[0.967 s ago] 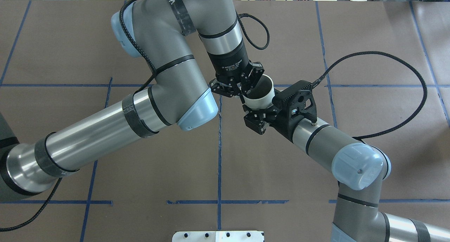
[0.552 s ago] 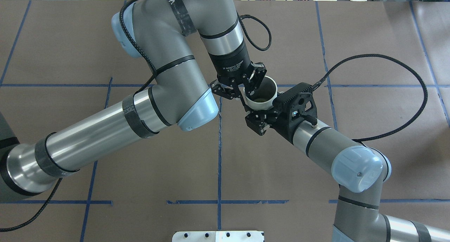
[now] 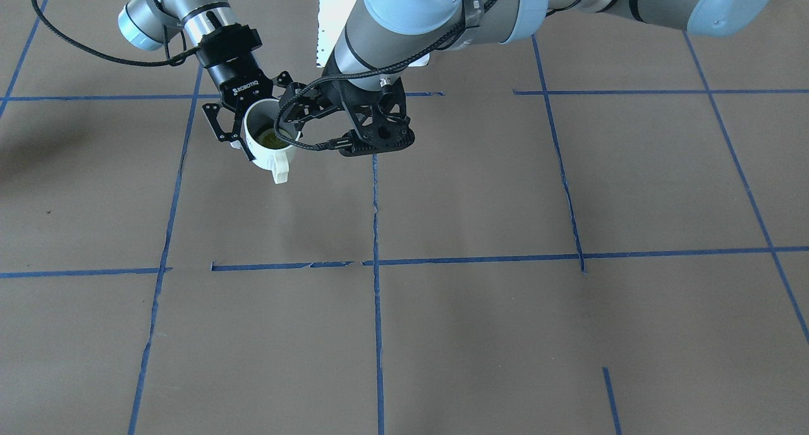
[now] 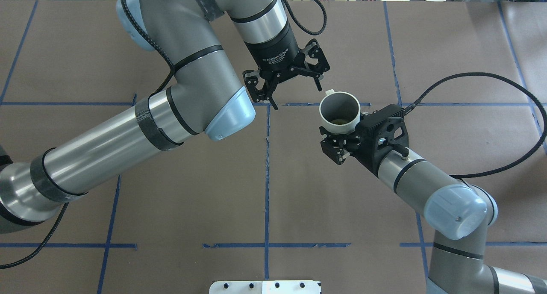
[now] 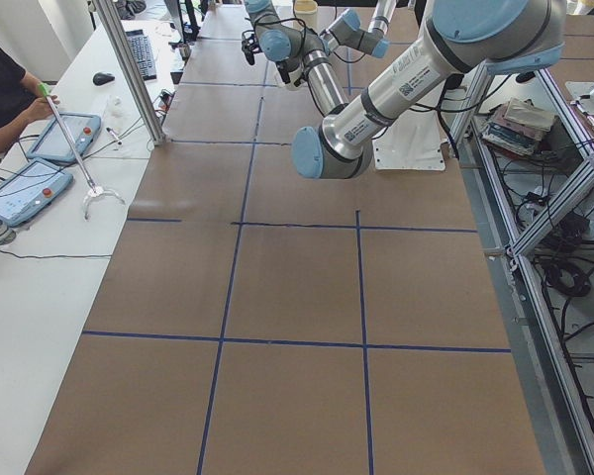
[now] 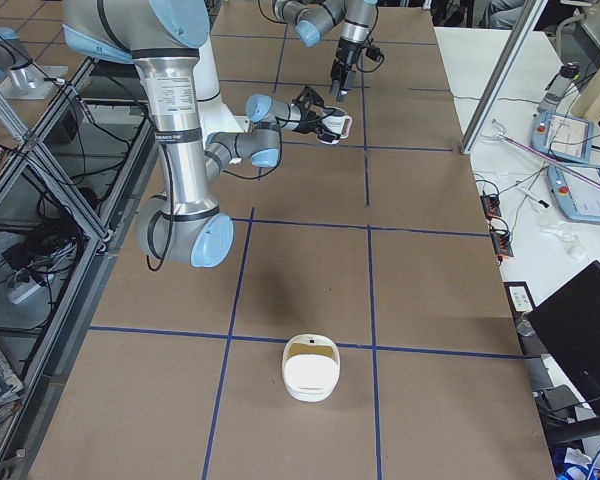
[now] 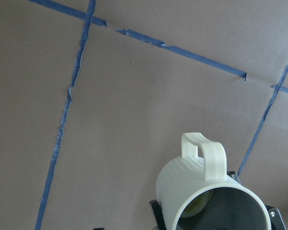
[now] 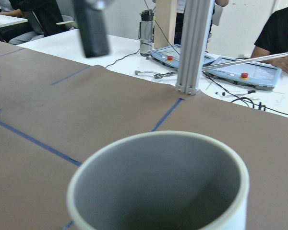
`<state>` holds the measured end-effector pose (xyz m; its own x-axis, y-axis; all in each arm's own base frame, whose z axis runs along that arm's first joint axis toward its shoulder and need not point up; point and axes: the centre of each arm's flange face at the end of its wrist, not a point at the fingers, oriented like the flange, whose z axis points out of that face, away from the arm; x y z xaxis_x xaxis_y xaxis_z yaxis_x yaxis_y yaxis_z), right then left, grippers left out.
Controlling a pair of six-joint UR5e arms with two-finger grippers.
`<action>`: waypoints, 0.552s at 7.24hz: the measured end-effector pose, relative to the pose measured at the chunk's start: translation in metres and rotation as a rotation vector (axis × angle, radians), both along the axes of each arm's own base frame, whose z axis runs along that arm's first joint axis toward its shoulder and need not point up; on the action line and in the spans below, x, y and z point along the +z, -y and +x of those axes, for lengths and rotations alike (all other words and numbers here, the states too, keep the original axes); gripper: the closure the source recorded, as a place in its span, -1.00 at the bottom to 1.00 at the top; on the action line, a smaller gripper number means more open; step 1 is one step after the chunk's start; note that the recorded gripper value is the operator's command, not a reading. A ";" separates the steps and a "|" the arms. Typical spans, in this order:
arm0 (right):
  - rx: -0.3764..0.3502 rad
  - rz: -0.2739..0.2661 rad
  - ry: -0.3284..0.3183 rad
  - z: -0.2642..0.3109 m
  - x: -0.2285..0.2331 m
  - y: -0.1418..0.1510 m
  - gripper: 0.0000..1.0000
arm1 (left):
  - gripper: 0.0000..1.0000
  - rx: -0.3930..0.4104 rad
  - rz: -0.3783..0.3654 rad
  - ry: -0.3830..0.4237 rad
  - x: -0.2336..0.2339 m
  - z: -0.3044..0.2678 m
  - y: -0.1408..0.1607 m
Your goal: Left arm hands cup to right arm to dump lemon
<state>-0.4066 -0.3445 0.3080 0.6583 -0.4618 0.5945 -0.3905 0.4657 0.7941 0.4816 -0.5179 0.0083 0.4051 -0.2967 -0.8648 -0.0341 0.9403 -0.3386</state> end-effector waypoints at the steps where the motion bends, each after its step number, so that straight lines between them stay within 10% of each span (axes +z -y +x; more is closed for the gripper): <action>1: 0.037 -0.037 0.012 0.028 0.024 0.011 0.36 | -1.00 -0.004 -0.002 0.002 0.004 -0.002 0.001; 4: 0.049 -0.180 0.021 0.148 0.086 0.067 0.38 | -1.00 -0.006 -0.011 0.014 0.021 -0.003 0.001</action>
<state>-0.2588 -0.4111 0.3938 0.6639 -0.3141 0.6787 -0.4320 0.5797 0.6909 0.4785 -0.5193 0.0293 0.4152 -0.3088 -0.8557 -0.0233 0.9367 -0.3493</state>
